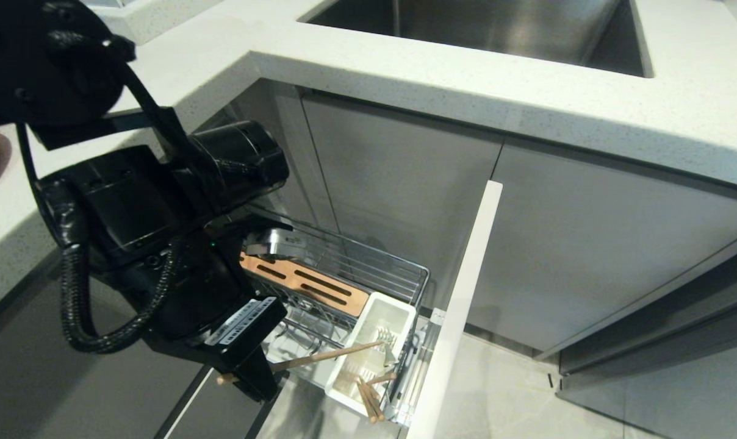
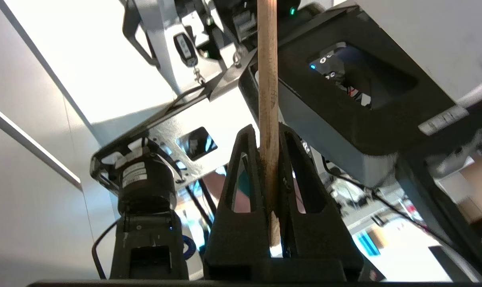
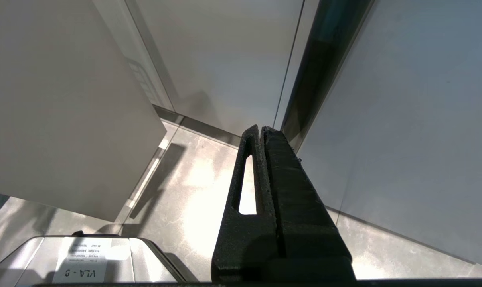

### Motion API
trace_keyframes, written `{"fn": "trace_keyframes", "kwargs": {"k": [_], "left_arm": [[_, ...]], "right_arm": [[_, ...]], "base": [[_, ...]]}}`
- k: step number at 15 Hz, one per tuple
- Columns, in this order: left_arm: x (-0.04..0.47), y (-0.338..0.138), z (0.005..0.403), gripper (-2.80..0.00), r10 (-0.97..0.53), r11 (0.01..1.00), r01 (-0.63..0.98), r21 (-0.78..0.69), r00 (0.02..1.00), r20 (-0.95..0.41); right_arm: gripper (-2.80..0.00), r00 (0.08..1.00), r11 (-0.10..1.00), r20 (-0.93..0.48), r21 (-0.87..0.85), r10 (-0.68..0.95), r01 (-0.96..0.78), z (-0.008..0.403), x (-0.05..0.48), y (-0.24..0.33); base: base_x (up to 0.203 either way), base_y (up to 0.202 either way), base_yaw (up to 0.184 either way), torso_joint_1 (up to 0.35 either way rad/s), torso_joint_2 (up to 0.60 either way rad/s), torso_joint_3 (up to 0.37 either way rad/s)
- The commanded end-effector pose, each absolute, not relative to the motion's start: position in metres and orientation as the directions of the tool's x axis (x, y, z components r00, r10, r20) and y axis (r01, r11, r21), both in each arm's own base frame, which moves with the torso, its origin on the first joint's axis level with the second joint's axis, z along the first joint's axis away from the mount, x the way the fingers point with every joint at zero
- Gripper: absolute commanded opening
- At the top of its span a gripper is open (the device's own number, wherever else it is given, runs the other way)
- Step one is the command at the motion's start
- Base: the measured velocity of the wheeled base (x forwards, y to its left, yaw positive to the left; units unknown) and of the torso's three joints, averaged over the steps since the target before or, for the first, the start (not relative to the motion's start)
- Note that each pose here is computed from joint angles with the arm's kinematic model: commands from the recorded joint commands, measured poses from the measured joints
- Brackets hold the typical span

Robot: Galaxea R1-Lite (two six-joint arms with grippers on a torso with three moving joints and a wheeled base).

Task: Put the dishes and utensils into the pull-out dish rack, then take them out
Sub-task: Take the chopsticks out of the cupboard

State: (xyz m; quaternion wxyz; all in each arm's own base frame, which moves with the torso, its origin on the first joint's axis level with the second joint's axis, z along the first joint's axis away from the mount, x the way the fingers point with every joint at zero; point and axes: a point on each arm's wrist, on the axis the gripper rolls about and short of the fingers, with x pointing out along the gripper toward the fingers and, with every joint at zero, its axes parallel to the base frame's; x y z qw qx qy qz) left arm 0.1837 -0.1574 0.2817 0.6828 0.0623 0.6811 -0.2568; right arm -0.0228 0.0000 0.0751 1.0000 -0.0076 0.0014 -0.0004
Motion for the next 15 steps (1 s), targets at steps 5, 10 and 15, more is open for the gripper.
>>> {"fn": "trace_keyframes", "kwargs": {"k": [5,10,15], "left_arm": [[0.152,-0.132,0.323,-2.8,-0.369,0.83,0.478,-0.286,0.089,-0.925],[0.099,-0.089,0.359,-2.8,-0.447,0.814,0.522,-0.255,0.282,-0.849],[0.04,-0.036,0.38,-2.8,-0.505,0.815,0.535,-0.223,0.466,-0.727]], "right_arm": [[-2.8,1.0,1.0,-0.003,-0.015,0.0,0.0,0.075,-0.023,0.0],[-2.8,1.0,1.0,-0.003,-0.015,-0.001,0.001,0.075,-0.023,0.0],[-2.8,1.0,1.0,-0.003,-0.015,0.0,0.0,0.075,-0.023,0.0]], "base": [[0.0,0.0,0.0,0.0,0.0,0.0],[0.0,0.0,0.0,0.0,0.0,0.0],[0.0,0.0,0.0,0.0,0.0,0.0]]}}
